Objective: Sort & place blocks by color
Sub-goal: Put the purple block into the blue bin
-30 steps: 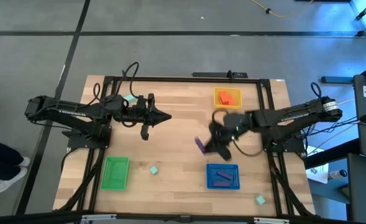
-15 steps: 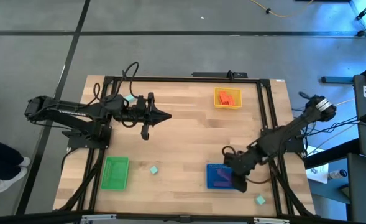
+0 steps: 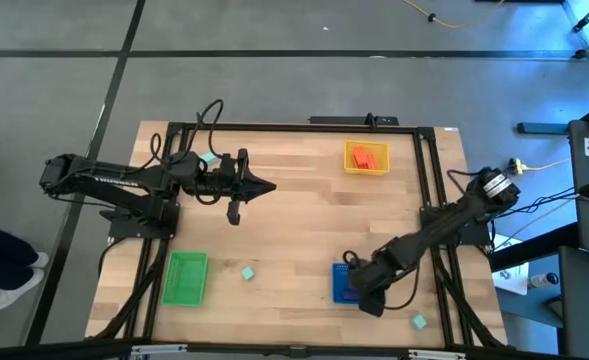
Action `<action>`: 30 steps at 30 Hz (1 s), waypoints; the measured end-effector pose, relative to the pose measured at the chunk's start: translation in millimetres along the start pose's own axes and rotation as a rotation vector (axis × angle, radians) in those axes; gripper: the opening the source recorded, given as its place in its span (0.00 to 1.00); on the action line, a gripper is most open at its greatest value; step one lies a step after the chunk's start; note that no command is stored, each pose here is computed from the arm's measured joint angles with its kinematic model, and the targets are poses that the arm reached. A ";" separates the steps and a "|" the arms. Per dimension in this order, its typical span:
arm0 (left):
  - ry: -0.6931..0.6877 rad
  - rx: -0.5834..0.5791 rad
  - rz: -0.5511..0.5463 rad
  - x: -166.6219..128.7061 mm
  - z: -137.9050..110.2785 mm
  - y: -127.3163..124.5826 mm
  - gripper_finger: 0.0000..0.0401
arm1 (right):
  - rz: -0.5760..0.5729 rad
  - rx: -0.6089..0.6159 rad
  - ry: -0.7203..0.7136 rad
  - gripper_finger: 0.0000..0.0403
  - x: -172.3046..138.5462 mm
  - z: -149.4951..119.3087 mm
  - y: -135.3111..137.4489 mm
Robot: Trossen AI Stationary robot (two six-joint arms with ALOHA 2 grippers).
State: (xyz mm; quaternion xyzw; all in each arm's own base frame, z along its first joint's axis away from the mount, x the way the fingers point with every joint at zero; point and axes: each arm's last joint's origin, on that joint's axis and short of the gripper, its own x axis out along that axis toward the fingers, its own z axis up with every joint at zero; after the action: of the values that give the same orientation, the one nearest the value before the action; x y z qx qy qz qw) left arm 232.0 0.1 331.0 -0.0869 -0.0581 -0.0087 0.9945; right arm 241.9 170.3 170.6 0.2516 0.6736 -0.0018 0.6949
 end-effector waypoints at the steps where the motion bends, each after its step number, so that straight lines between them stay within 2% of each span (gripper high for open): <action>1: 0.000 0.000 0.000 0.0 0.0 0.0 0.00 | -0.009 -0.001 0.006 0.26 3.1 0.6 -0.6; 9: -0.003 0.000 0.017 0.0 0.1 0.5 0.00 | -0.062 0.020 0.017 0.26 17.8 5.0 -4.6; 17: -0.003 0.000 0.018 0.0 0.1 0.5 0.00 | -0.064 0.017 0.016 0.43 18.2 5.1 -4.7; 30: -0.003 -0.001 0.018 0.0 0.1 0.5 0.00 | -0.001 0.012 0.031 0.45 8.3 3.0 -1.1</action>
State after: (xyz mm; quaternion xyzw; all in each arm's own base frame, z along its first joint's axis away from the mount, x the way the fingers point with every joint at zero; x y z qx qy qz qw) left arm 232.0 0.7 331.0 -0.0877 -0.0589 0.0002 0.9944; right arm 245.0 171.0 162.3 0.2555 0.6845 -0.0021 0.6828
